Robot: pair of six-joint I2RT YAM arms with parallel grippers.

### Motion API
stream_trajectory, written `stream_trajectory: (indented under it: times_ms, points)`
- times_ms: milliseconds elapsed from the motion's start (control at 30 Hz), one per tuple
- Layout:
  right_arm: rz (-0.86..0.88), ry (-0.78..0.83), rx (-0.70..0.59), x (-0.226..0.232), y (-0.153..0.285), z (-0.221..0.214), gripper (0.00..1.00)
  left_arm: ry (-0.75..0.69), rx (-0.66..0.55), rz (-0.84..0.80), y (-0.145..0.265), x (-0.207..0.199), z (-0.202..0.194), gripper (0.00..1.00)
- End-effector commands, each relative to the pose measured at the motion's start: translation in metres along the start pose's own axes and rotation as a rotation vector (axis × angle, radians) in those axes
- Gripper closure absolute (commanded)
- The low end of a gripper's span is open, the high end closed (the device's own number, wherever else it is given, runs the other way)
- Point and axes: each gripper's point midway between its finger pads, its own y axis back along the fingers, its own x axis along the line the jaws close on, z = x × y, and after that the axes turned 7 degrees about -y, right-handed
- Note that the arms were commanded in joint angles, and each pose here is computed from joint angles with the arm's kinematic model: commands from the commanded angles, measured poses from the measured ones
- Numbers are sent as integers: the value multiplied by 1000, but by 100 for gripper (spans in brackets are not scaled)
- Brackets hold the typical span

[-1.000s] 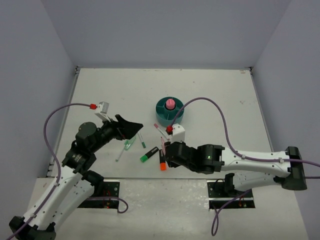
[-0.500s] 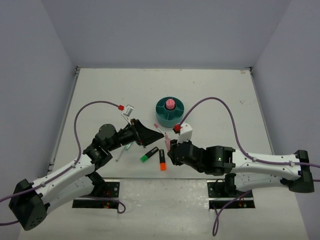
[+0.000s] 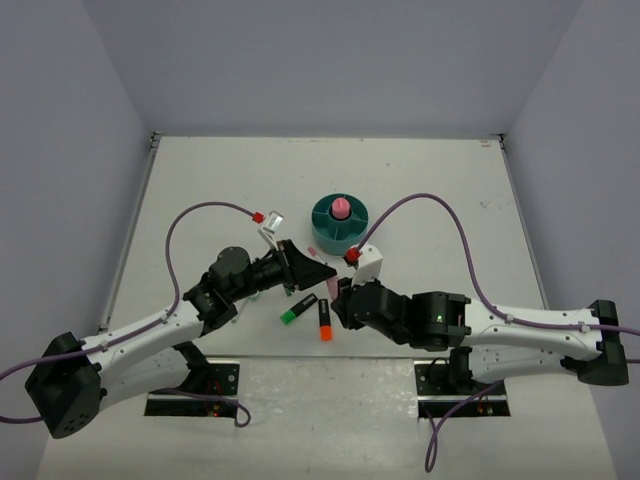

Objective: Sort the stationery into containers
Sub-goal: Close the pen cap on the pen.

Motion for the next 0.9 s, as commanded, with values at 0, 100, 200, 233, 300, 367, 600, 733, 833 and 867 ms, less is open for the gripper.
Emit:
stream_trajectory:
  times_ms: [0,100,200,233,300,367,600,733,833,867]
  points:
    - [72,-37,-62,23,7,24,100,-27,-88,-83,-3,-30,27,69]
    - [74,-28,-47,26,4,22,100,-27,-90,-86,-3,-31,28,76]
    - [81,-23,-41,28,2,20,100,-25,-87,-80,-4,-29,27,89]
    - [84,-22,-39,28,2,18,100,-23,-89,-73,-4,-28,27,97]
    - [99,-21,-32,30,1,15,100,-25,-94,-46,-5,-24,29,100]
    - [111,-12,-12,30,-1,8,100,-26,-105,-11,-5,-19,32,100]
    - [119,30,96,31,-13,-41,100,-112,-233,111,9,-24,74,100]
    - [110,37,141,29,-17,-64,100,-155,-317,119,22,-41,102,100]
    - [75,23,142,26,-16,-63,51,-172,-298,88,20,-48,100,100]
    - [43,5,126,22,-14,-57,17,-177,-273,59,17,-52,96,100]
